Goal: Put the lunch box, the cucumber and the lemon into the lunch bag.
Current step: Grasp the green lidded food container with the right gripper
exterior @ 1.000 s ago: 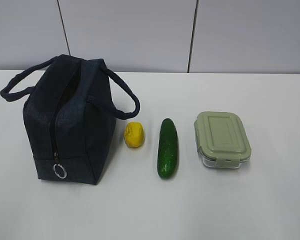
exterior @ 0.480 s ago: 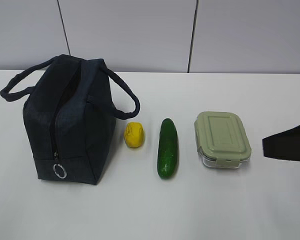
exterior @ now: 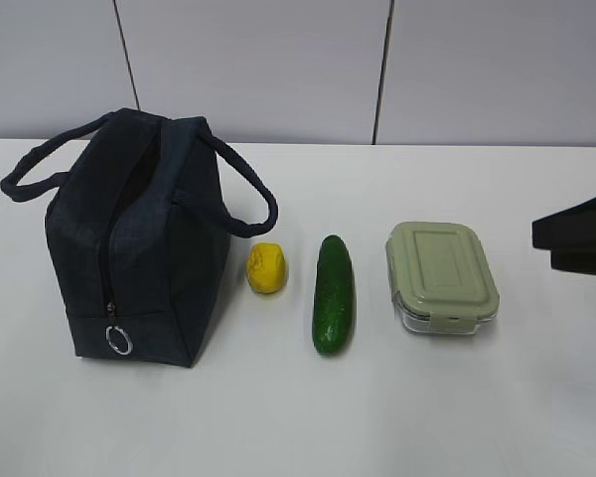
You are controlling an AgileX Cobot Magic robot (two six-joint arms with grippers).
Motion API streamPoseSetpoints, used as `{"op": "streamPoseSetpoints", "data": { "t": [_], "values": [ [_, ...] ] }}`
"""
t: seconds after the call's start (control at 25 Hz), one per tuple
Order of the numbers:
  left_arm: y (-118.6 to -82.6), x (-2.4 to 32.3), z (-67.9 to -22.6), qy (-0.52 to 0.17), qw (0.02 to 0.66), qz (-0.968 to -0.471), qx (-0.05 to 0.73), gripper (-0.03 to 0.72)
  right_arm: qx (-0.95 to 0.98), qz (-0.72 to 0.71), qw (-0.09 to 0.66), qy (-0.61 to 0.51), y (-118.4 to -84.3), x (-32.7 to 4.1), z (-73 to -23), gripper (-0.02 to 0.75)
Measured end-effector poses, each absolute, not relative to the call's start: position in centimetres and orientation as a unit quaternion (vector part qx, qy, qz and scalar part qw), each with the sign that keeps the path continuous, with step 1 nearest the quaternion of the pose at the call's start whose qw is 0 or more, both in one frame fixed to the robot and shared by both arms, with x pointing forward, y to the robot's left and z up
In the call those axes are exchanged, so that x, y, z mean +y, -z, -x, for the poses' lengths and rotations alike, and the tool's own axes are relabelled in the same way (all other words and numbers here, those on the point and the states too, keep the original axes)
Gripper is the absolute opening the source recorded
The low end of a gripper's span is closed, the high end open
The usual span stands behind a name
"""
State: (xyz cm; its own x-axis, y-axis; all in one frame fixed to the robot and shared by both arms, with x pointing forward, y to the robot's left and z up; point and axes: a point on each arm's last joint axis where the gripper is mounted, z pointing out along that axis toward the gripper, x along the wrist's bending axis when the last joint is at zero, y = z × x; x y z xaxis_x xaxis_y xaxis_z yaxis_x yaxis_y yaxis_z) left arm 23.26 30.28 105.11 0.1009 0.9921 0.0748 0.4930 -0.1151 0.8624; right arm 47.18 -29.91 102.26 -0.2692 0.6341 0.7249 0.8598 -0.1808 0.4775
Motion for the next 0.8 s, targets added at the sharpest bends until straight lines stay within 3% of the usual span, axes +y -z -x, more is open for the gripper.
{"op": "streamPoseSetpoints", "data": {
  "t": [0.56, 0.8],
  "values": [
    [-105.1, 30.3, -23.3, -0.358, 0.348, -0.655, 0.567, 0.239, -0.616, 0.612, 0.16, 0.469, -96.1, -34.6, -55.8, 0.392],
    [-105.1, 30.3, -23.3, -0.358, 0.348, -0.655, 0.567, 0.239, -0.62, 0.616, 0.182, 0.45, -93.2, -35.5, -57.7, 0.468]
  ]
}}
